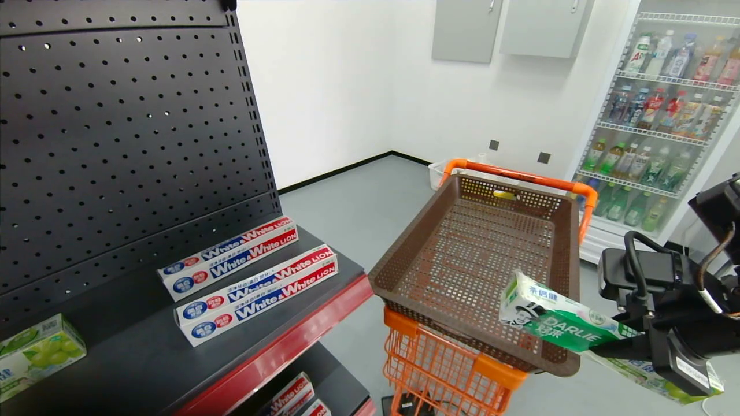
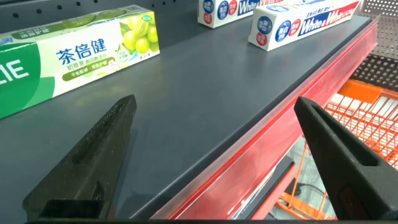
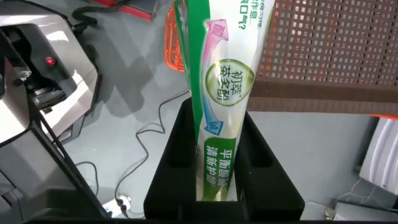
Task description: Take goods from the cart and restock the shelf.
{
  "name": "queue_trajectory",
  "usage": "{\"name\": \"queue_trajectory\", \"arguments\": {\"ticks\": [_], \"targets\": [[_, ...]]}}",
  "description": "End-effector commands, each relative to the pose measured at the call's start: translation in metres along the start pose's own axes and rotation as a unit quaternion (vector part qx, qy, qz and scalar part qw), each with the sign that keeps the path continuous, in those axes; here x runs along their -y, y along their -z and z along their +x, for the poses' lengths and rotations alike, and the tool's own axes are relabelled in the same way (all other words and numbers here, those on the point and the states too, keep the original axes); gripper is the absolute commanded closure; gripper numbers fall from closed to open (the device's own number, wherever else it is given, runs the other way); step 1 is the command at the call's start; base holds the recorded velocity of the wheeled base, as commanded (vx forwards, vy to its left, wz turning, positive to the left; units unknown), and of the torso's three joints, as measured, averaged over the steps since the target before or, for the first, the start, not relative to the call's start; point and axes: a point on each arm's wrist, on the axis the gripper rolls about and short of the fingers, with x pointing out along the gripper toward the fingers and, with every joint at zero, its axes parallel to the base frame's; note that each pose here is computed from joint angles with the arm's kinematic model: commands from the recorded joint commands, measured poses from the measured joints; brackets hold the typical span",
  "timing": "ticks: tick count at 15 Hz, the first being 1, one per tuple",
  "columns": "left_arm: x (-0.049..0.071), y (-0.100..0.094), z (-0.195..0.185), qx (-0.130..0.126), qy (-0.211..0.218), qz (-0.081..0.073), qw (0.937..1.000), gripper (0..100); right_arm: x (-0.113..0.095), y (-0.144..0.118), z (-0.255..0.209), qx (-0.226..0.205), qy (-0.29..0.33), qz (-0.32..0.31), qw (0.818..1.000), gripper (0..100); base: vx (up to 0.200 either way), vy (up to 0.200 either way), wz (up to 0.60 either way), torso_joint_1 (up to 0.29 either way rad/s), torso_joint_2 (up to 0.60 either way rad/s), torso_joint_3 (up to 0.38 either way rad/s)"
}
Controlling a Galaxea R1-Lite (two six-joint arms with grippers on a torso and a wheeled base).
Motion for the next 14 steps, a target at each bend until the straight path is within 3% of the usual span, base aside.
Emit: {"name": "queue_trajectory", "arguments": {"ticks": [1,6,10,14], "targets": [[0.0,0.0,0.0,0.0,0.0,0.0,1.0,0,0.0,0.0,0.002,0.003,-0.007,0.001,1.0,100,0.0,0.0,0.0,0.0,0.0,0.0],[0.0,0.0,0.0,-0.001,0.0,0.0,1.0,0,-0.002,0.004,0.004,0.009,0.002,0.004,1.0,100,0.0,0.0,0.0,0.0,0.0,0.0],[0.0,0.0,0.0,-0.001,0.0,0.0,1.0,0,-0.011,0.018,0.023,0.061,0.049,0.002,0.997,100,0.0,0.0,0.0,0.0,0.0,0.0],[0.0,0.0,0.0,-0.001,0.0,0.0,1.0,0,-0.015,0.017,0.022,0.064,0.046,0.029,0.996,100,0.0,0.0,0.0,0.0,0.0,0.0]]}}
